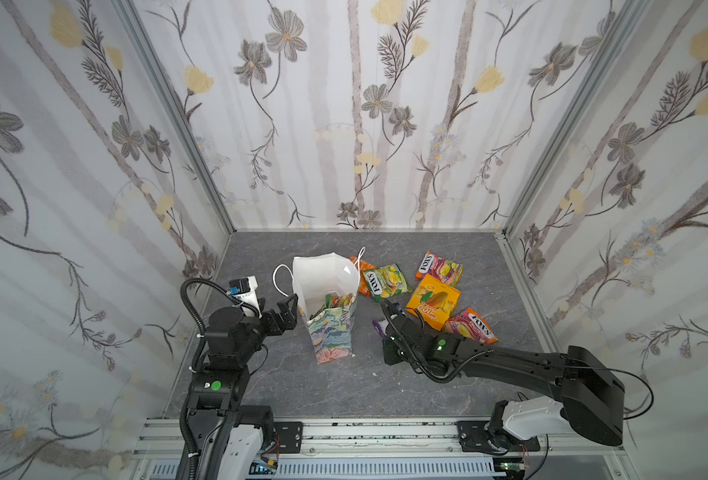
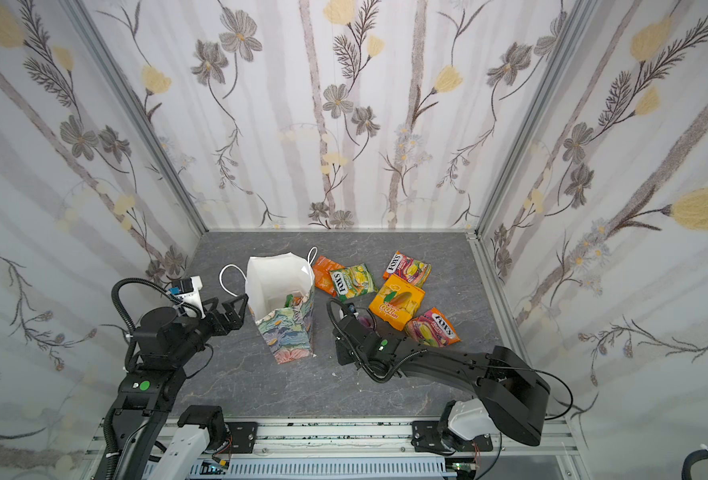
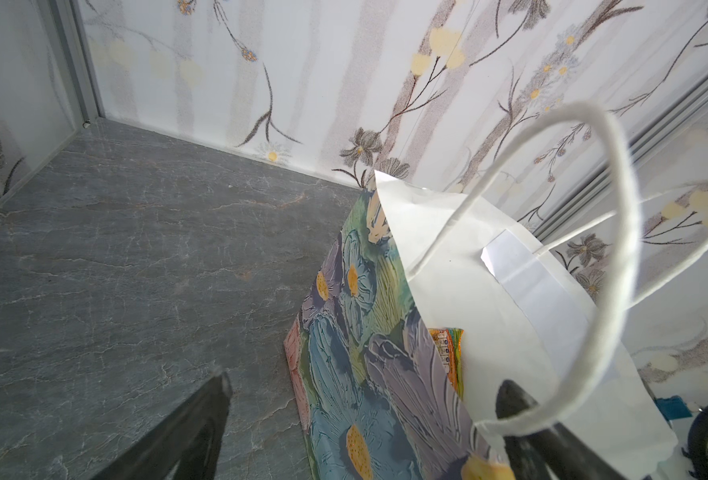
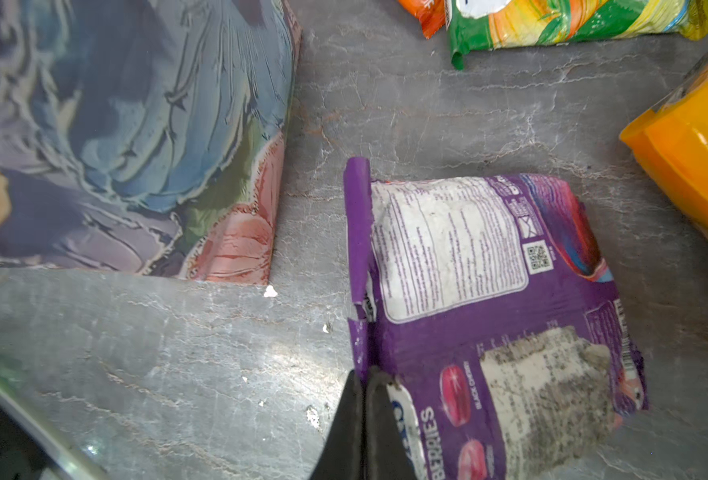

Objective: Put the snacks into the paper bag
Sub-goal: 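Lift the purple packet with the right gripper toward the bag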

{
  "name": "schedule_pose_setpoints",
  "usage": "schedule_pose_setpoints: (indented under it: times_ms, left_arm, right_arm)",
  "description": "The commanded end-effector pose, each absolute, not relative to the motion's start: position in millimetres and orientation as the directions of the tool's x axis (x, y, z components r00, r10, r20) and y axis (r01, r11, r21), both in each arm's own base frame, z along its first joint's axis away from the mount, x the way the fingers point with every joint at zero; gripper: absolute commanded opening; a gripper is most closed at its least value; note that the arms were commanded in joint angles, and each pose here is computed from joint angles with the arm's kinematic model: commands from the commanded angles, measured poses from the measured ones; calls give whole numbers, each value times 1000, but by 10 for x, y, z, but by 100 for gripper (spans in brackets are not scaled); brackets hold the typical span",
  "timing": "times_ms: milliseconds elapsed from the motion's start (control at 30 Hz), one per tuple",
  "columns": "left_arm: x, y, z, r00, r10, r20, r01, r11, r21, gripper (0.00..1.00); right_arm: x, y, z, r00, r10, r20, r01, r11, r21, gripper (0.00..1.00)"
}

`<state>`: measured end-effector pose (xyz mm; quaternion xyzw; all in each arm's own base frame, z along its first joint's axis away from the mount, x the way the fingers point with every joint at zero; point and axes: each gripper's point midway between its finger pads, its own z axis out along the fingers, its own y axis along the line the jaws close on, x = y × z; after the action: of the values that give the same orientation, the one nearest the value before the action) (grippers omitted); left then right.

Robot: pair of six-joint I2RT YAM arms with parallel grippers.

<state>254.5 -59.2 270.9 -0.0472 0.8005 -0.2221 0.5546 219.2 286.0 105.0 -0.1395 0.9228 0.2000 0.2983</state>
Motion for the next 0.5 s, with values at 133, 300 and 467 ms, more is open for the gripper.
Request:
schedule_pose_setpoints:
  times_ms: [133,300,467]
  left_arm:
    - [2556,-600,2738,-367,-317,-875,182,898,-402,100]
    - [2552,-603,2739,-367,-316,-875,184,897,-402,100]
    - [2553,-603,2738,-368,-316,-874,184,897,-402,100]
  right_arm:
    - [2208,2885,1454,-734,-55,-677,-450,787,423,0]
    - [2230,2818,1677,-717,-21,-697,-470,753,461,0]
    - [2289,2762,1954,-676,13,-737,-498,729,470,0]
